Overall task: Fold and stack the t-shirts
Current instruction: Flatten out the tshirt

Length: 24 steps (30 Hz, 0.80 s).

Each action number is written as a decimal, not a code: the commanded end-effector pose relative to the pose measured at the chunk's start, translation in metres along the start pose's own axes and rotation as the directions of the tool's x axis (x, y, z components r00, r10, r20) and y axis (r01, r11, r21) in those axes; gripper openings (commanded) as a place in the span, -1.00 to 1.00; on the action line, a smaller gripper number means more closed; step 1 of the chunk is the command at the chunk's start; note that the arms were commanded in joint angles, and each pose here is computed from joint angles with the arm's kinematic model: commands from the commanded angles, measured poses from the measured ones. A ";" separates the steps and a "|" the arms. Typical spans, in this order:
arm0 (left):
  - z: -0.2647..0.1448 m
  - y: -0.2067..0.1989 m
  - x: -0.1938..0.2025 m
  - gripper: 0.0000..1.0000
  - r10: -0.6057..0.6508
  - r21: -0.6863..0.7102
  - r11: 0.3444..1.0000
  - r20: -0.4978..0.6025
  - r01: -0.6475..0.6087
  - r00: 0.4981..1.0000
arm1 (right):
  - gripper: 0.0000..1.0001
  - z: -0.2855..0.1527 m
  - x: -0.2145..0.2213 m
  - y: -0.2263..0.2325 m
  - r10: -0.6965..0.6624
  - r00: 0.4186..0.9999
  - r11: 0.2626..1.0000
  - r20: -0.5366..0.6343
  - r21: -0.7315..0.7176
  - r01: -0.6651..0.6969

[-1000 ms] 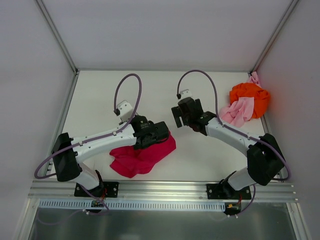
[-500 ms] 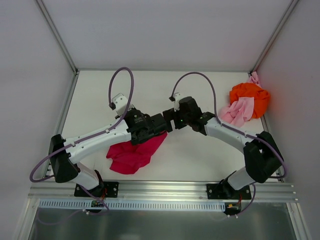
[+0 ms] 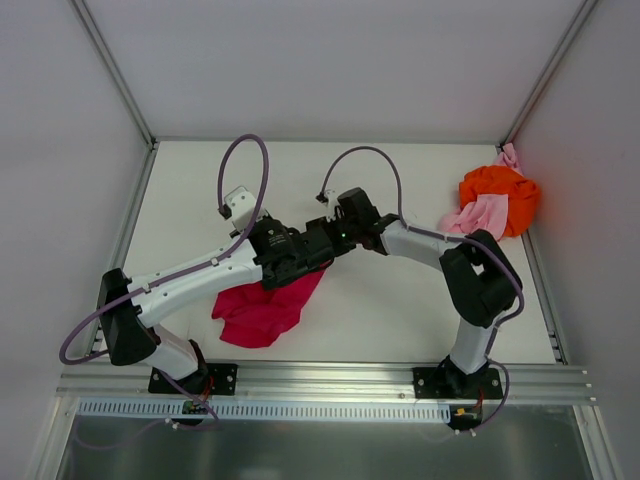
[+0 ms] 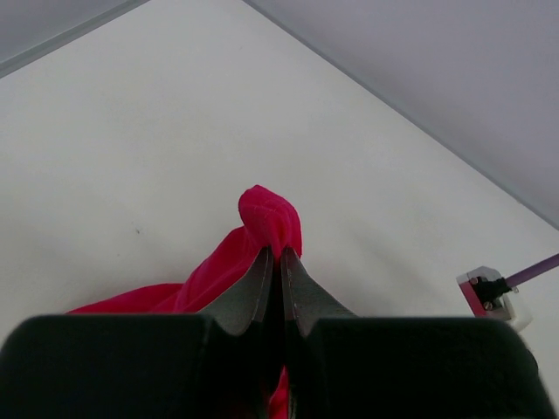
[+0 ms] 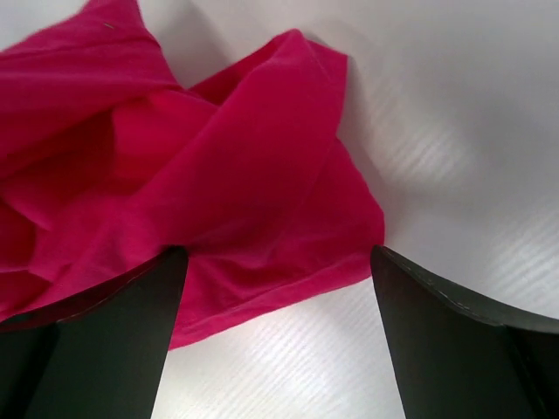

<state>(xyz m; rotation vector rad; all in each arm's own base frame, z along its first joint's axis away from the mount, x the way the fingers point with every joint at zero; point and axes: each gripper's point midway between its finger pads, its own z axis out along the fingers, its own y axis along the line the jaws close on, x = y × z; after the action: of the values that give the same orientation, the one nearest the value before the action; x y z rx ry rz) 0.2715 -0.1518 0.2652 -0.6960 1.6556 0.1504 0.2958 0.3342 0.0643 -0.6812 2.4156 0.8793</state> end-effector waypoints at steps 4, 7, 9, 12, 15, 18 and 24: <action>0.005 0.025 -0.028 -1.00 0.151 -0.026 0.988 0.095 -0.149 0.984 | 0.83 -0.001 -0.045 0.046 -0.020 0.995 0.985 0.093 -0.167 0.035; 0.005 0.028 -0.029 -1.00 0.141 -0.023 0.990 0.096 -0.139 0.985 | 0.75 0.008 -0.044 0.049 0.004 0.998 0.981 0.069 -0.193 0.010; 0.004 0.030 -0.031 -1.00 0.133 -0.021 0.991 0.096 -0.132 0.986 | 0.61 0.020 -0.037 0.046 0.027 0.999 0.978 0.023 -0.206 -0.021; 0.004 0.032 -0.033 -1.00 0.135 -0.021 0.991 0.097 -0.133 0.986 | 0.33 0.030 -0.036 0.044 0.038 0.999 0.978 -0.007 -0.206 -0.039; 0.004 0.035 -0.033 -1.00 0.133 -0.020 0.991 0.097 -0.132 0.986 | 0.14 0.032 -0.030 0.042 0.053 0.998 0.978 -0.041 -0.199 -0.060; 0.004 0.037 -0.033 -1.00 0.135 -0.021 0.991 0.096 -0.133 0.986 | -0.57 0.028 -0.034 0.033 0.047 0.998 0.987 -0.048 -0.151 -0.054; 0.005 0.040 -0.032 -1.00 0.136 -0.021 0.991 0.099 -0.135 0.986 | -0.98 -0.007 -0.050 -0.033 -0.042 0.999 0.962 -0.005 0.271 0.042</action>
<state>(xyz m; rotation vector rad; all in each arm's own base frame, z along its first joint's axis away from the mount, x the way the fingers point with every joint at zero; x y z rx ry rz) 0.2656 -0.1379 0.2669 -0.6881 1.6376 0.1546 0.3192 0.3620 0.0555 -0.6633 2.5050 0.8789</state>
